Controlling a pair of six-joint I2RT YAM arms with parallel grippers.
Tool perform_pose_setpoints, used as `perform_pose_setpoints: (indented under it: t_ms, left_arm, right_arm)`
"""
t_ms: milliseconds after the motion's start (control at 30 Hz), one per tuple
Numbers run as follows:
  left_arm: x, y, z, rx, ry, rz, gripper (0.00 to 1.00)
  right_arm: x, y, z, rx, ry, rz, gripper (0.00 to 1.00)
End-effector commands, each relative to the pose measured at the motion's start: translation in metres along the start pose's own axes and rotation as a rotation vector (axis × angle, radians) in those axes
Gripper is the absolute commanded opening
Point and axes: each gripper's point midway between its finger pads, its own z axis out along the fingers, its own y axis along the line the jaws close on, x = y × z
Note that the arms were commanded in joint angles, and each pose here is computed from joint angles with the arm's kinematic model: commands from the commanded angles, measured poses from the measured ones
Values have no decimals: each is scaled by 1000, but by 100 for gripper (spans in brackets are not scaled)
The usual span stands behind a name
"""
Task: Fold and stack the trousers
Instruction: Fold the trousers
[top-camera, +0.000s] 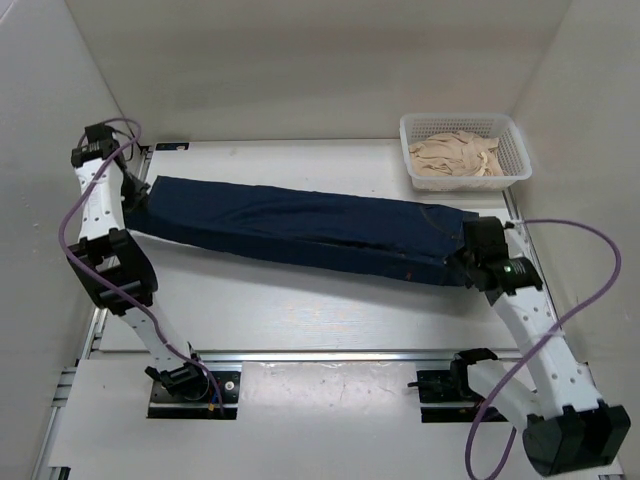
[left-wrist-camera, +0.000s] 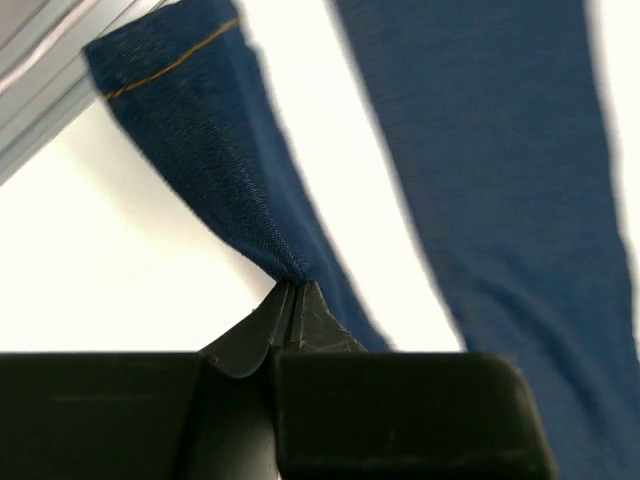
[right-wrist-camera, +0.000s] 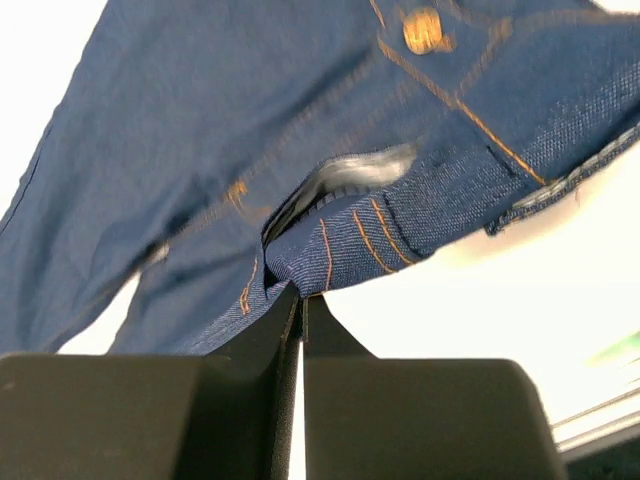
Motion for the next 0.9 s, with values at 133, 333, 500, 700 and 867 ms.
perform_pose_setpoints:
  t_ms: [133,333,500,700,867]
  left_arm:
    - [-56,-53,-7,37,-154,31,10]
    - [-70,-88,23,52,-155,77,10]
    - [-79,-109,38,94,-172,89,10]
    - [-87,-135,56,187,-179,87,10]
    - [-91,-167,51,284,-213,93,10]
  right_arm:
    - [-69,39,21,116,-203,-133,0]
    - [-101,76,50,172,-259,-180,0]
    - [-118,98,80,203,-270,-202,0]
    - [-120,109,112,238,-250,-210,0]
    - [-135,100,129,276,-260,-149,0]
